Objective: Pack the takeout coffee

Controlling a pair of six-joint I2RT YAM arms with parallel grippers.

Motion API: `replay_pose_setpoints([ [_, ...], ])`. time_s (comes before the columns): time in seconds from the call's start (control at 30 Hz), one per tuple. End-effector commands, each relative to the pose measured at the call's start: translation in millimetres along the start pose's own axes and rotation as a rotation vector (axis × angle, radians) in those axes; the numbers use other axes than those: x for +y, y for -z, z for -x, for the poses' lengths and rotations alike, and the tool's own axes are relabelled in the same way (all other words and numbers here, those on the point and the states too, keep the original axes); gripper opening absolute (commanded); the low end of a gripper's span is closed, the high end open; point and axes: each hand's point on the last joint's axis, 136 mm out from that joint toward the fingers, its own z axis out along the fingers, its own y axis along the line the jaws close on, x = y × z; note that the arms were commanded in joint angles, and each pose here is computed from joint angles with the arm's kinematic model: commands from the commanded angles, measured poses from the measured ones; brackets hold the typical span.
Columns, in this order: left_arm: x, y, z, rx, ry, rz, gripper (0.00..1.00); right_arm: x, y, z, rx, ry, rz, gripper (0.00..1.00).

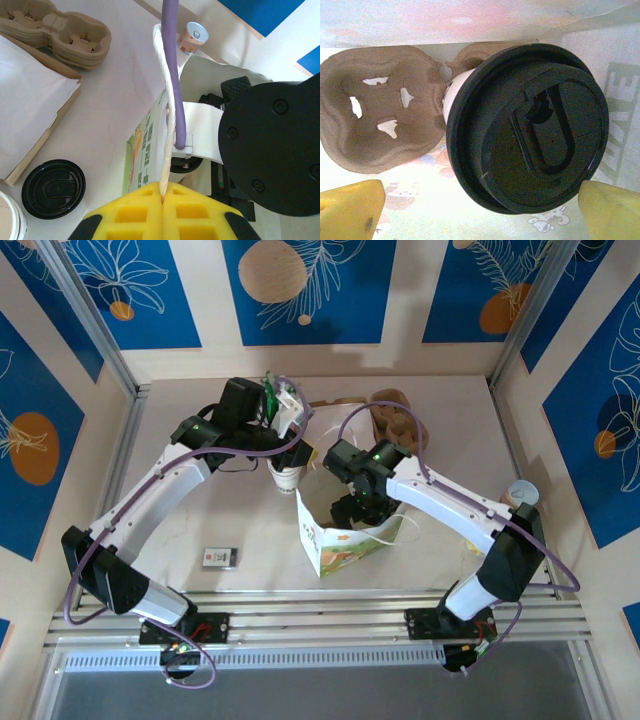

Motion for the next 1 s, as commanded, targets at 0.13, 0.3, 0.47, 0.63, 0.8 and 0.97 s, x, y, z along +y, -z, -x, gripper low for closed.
replay_pose_setpoints([
  [0.13,-15.4,6.5,6.0,-0.008,-0.047,-0.033,0.00,-1.2,15.1,-0.7,-0.038,-0.016,0.012,0.99],
  [0.3,-15.1,6.8,5.9,-0.007,-0.048,-0.030,0.00,0.3,18.3,-0.4,-0.047,-0.017,0.023,0.99],
  [0.47,-15.6,6.6,5.8,-0.007,-0.049,-0.032,0.00,1.8,20.9,-0.3,-0.053,-0.014,0.027,0.99],
  [0.63,-15.6,6.8,5.9,-0.007,-0.048,-0.031,0.00,3.0,22.9,-0.8,-0.056,-0.010,0.029,0.99],
  [0.8,-15.8,6.2,5.2,-0.003,-0.048,-0.032,0.00,2.6,23.3,-1.3,-0.056,-0.008,0.025,0.99],
  [0.97,-16.2,6.5,5.8,-0.005,-0.052,-0.031,0.00,2.2,24.5,-1.3,-0.058,-0.008,0.023,0.99],
])
